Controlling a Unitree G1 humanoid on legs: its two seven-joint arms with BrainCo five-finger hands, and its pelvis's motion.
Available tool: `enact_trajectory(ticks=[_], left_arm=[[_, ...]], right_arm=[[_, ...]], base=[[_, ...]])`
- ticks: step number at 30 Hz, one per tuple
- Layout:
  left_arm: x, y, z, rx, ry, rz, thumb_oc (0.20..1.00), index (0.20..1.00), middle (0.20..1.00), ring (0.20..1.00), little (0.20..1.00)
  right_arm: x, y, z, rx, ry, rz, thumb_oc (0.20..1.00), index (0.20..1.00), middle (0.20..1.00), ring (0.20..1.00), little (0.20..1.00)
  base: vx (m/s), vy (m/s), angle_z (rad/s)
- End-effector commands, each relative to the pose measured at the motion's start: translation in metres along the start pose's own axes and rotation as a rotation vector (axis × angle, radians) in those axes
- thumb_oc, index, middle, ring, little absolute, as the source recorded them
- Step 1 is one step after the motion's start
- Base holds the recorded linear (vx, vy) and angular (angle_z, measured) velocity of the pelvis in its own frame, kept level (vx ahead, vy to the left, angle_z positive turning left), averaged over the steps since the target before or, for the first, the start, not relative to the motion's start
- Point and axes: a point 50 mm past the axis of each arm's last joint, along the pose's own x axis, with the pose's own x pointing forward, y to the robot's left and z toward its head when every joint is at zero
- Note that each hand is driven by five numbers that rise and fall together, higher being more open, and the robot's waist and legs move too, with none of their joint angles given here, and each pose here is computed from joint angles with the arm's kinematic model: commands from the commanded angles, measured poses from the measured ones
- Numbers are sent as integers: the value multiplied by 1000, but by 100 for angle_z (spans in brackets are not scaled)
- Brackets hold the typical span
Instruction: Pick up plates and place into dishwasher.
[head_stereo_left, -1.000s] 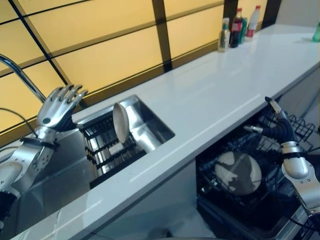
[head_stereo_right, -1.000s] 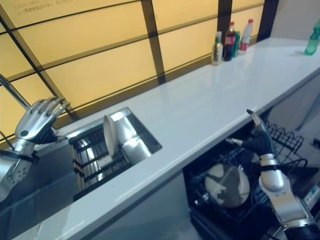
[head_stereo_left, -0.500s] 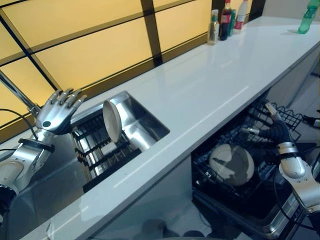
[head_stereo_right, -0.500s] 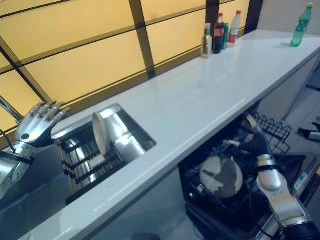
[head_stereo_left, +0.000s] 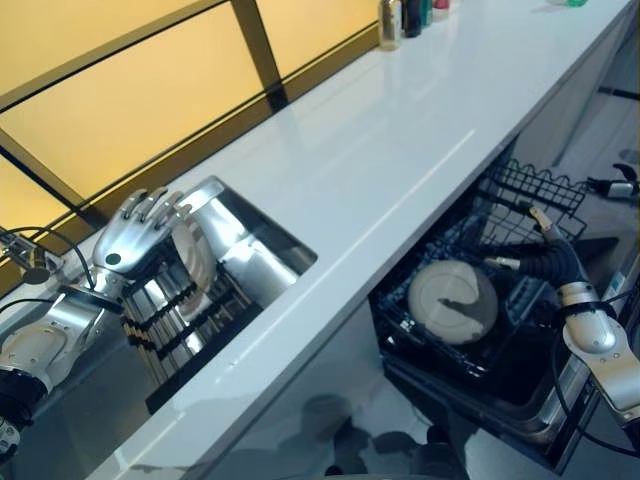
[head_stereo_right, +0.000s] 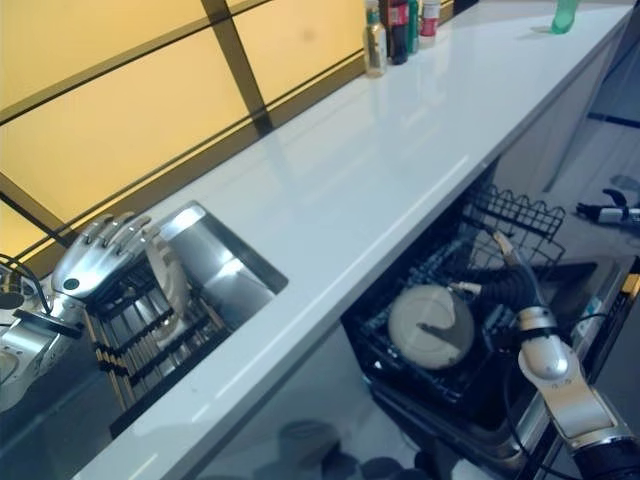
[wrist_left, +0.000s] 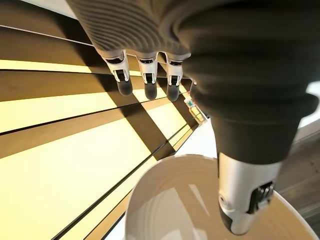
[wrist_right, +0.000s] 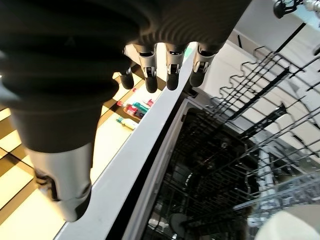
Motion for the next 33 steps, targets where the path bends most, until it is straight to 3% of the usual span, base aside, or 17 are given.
enact_trajectory(ticks=[1,17,33], left_arm=[[13,24,-35,121,135,131,1000,1000,1000,1000,1000],[-1,1,-23,100,147,-32,1000,1000,1000,1000,1000],[3,-16,-7,95,142,-59,1000,1000,1000,1000,1000]], right_arm=[[5,-16,13,18,-79,-41,1000,1000,1000,1000,1000],[-2,-23,7,-14,-42,5,1000,1000,1000,1000,1000],[5,-34,17,-32,-52,2,1000,1000,1000,1000,1000]], base=[[77,18,-4],[76,15,-4],[9,7,-1]])
